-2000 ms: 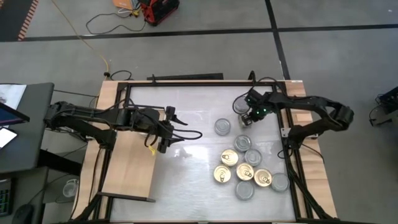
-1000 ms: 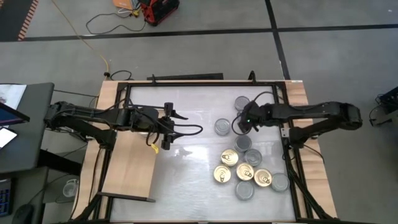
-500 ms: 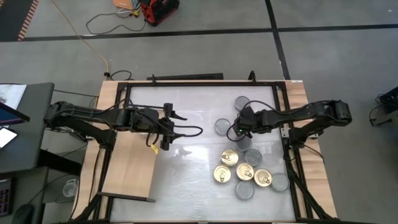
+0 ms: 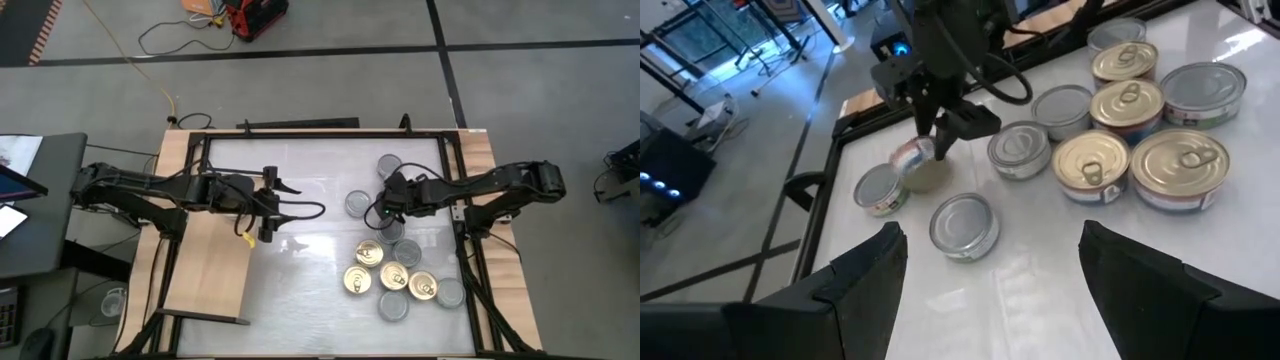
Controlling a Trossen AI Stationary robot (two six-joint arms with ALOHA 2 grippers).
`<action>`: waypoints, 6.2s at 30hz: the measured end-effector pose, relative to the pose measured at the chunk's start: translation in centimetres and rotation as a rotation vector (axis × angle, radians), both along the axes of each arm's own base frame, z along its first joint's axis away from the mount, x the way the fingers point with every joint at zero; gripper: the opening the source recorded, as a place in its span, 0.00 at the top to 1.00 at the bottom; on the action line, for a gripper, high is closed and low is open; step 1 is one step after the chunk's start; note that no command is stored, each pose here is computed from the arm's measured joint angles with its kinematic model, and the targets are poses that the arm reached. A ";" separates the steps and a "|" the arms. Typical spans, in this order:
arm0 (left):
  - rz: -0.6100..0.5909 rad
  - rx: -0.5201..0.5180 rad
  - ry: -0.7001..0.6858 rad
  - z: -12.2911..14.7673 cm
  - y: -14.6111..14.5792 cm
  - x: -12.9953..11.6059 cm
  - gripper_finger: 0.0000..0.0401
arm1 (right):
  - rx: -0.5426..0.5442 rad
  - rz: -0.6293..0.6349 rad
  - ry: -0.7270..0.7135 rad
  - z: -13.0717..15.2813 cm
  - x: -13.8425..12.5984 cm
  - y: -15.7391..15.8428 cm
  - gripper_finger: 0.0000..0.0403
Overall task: Stack canned seafood by type on shelf
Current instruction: Stack the blue tuna can on top of the blue tuna can on the shelf
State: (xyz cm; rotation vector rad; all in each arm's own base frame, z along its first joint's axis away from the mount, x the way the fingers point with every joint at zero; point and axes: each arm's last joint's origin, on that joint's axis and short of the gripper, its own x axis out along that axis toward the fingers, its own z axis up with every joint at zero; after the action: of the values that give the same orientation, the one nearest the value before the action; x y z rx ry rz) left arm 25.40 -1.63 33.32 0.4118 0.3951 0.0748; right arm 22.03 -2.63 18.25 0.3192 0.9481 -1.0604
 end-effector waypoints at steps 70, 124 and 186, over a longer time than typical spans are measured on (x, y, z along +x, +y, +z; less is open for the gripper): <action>0.014 -0.128 0.125 -2.7 2.2 2.1 0.29 | 0.480 1.150 0.997 2.8 5.3 -11.6 0.11; 0.016 1.450 0.166 -3.0 -4.8 7.8 0.29 | 0.547 1.030 -0.638 16.6 6.0 -6.3 0.47; 0.131 1.561 0.088 -3.6 -4.5 9.6 0.56 | 0.661 1.003 -0.923 18.0 8.1 -8.3 0.26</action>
State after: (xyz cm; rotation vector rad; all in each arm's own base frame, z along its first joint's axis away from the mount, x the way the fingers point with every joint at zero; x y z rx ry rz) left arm 34.95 -6.18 29.76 1.9309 0.3868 0.5060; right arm 30.11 -10.88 36.27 0.6938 0.4427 0.3686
